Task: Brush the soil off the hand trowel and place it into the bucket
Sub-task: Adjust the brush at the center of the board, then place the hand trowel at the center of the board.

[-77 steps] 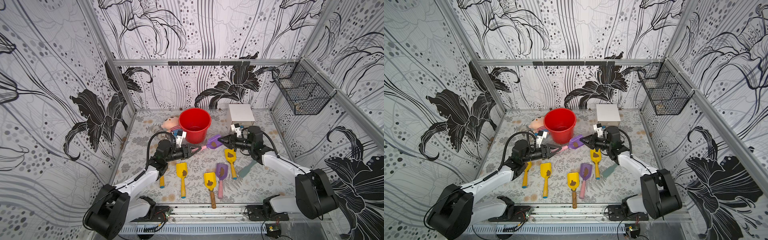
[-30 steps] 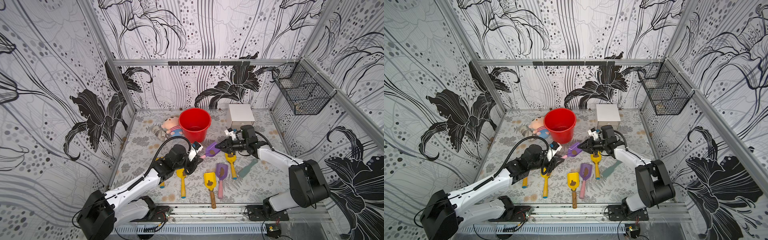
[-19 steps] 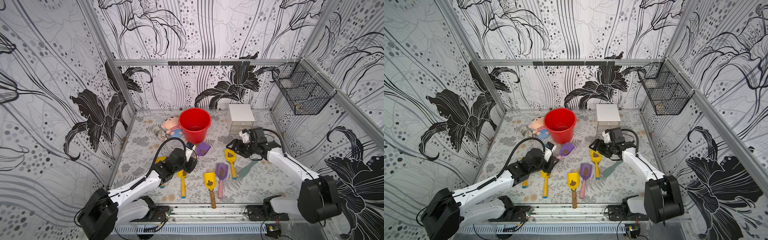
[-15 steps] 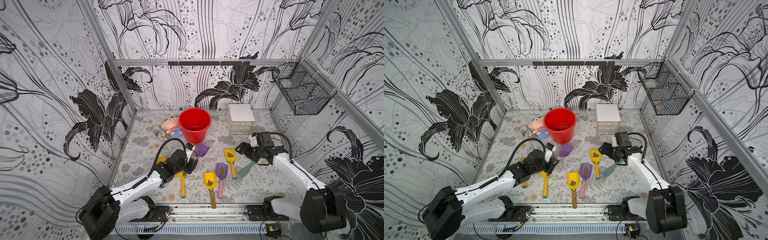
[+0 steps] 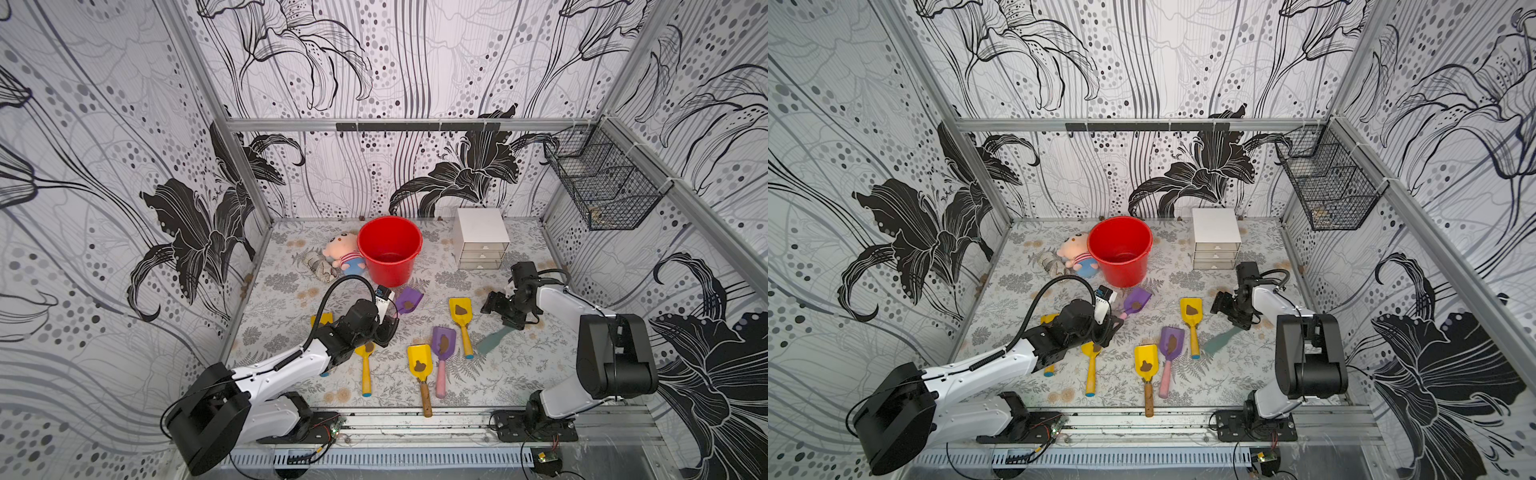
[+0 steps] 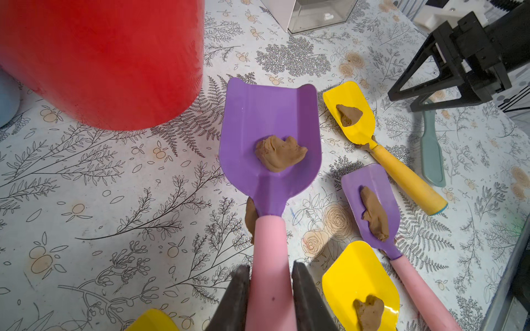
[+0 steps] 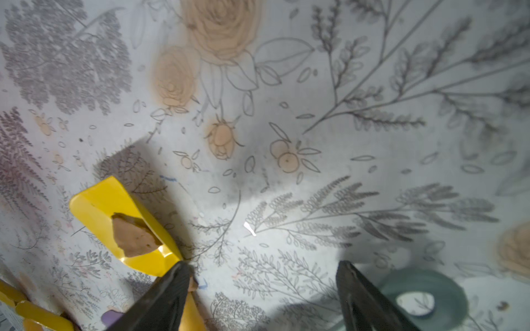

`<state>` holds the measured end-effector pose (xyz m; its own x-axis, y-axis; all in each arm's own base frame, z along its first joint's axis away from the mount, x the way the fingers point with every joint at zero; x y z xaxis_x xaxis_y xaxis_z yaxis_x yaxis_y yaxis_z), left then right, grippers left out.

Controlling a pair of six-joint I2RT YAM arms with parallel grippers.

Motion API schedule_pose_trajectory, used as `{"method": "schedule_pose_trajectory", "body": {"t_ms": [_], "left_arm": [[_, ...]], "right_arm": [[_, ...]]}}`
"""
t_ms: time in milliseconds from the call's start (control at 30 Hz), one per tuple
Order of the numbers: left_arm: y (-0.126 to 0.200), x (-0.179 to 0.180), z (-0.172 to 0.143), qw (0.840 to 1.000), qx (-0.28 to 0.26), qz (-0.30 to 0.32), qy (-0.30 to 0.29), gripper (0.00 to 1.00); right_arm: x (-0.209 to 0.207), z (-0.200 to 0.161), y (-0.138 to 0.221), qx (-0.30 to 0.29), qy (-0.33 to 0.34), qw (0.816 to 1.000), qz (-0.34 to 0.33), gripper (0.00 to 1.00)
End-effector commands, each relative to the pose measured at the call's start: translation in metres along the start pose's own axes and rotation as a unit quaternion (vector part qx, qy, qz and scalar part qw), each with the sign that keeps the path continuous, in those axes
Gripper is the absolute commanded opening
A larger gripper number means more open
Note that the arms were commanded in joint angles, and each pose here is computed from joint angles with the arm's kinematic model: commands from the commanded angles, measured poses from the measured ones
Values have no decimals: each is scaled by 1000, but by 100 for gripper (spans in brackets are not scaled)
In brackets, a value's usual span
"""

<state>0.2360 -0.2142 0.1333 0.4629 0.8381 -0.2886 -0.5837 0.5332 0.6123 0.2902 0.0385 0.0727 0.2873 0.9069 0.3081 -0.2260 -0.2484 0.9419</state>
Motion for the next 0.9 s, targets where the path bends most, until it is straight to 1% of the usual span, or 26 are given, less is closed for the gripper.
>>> {"method": "schedule_pose_trajectory", "body": {"t_ms": [0,100,233,367,433,567,700,767,867], "left_arm": [[6,-7,13,999,-37,-15,2,0],[9,-7,12,999,-38,-15,1,0],[10,-6,11,999,-38,-14,4,0],[12,7,0,999,-16,26,39,0],[12,13,-7,997,-4,47,54,0],[6,13,-13,997,17,51,54,0],[-6,8,-18,997,39,48,55,0],[-9,7,-19,996,42,48,57,0],[-12,5,-21,996,42,42,63,0]], "right_arm": [[-16,-33,4,58,-18,998,-23,83],[-23,-49,8,82,-37,996,-25,83],[-25,-69,17,99,-51,994,-25,82],[-31,-81,26,87,-53,994,-38,80],[-30,-83,28,75,-36,995,-54,79],[-22,-89,24,57,31,992,-111,78],[-19,-92,21,53,48,990,-121,77],[-16,-93,21,50,56,990,-123,75],[-12,-98,18,61,72,987,-131,72]]}}
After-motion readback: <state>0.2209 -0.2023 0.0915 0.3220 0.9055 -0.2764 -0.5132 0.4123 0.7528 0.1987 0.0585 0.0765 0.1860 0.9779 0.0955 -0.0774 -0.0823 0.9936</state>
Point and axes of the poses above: each gripper's point midway between its finger pads, its own y axis back along the fingers, its own x axis along the line the jaws close on, z = x × y, the point moved 4 cm from there along y, back along the fingers, and after that the axes turned 4 degrees about y, right-handed, at the moved point
